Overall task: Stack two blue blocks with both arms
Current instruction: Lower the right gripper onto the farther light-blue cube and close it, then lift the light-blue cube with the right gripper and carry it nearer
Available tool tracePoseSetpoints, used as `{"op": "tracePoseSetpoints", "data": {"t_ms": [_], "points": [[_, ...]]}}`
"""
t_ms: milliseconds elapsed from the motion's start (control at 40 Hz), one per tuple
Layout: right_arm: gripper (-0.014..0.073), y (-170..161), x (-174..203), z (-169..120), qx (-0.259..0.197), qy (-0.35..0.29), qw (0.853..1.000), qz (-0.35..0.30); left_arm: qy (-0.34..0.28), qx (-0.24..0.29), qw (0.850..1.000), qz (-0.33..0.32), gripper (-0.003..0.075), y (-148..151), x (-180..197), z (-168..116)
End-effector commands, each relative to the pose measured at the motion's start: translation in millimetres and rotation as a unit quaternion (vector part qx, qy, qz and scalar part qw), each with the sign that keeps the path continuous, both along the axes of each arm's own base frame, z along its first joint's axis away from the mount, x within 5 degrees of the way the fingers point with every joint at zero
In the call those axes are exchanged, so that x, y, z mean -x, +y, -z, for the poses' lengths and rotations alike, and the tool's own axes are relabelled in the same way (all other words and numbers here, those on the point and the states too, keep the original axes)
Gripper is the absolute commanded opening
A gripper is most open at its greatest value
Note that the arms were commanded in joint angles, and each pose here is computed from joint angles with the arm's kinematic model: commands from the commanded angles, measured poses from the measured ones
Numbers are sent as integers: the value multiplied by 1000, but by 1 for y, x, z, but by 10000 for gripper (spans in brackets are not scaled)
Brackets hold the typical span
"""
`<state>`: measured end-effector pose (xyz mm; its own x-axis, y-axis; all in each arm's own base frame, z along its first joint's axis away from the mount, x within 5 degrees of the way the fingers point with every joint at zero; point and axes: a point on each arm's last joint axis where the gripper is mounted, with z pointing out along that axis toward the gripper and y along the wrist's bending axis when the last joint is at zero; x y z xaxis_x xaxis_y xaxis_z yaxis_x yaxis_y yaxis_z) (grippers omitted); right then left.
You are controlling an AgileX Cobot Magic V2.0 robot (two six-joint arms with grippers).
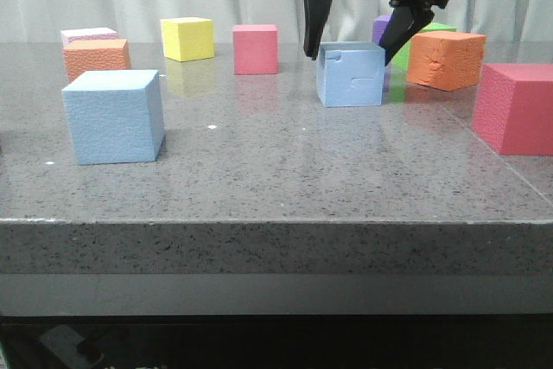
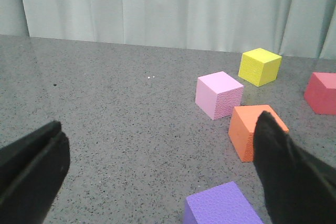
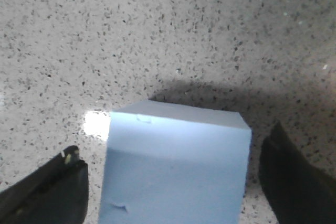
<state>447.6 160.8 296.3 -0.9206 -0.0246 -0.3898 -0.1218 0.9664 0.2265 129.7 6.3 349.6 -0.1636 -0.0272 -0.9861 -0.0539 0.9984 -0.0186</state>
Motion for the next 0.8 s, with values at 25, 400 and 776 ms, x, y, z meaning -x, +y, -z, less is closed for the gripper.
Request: {"op": "tracePoseSetpoints", "data": {"t_ms": [25, 400, 776], "points": [[627, -3, 9, -40, -18, -55, 998, 1, -59, 0, 998, 1, 691, 0, -1, -19], [386, -5, 15, -52, -22, -62, 998, 0, -59, 0, 998, 1, 691, 0, -1, -19], [386, -8, 57, -105, -32, -79, 996, -19, -65, 0, 998, 1, 691, 0, -1, -20]]}}
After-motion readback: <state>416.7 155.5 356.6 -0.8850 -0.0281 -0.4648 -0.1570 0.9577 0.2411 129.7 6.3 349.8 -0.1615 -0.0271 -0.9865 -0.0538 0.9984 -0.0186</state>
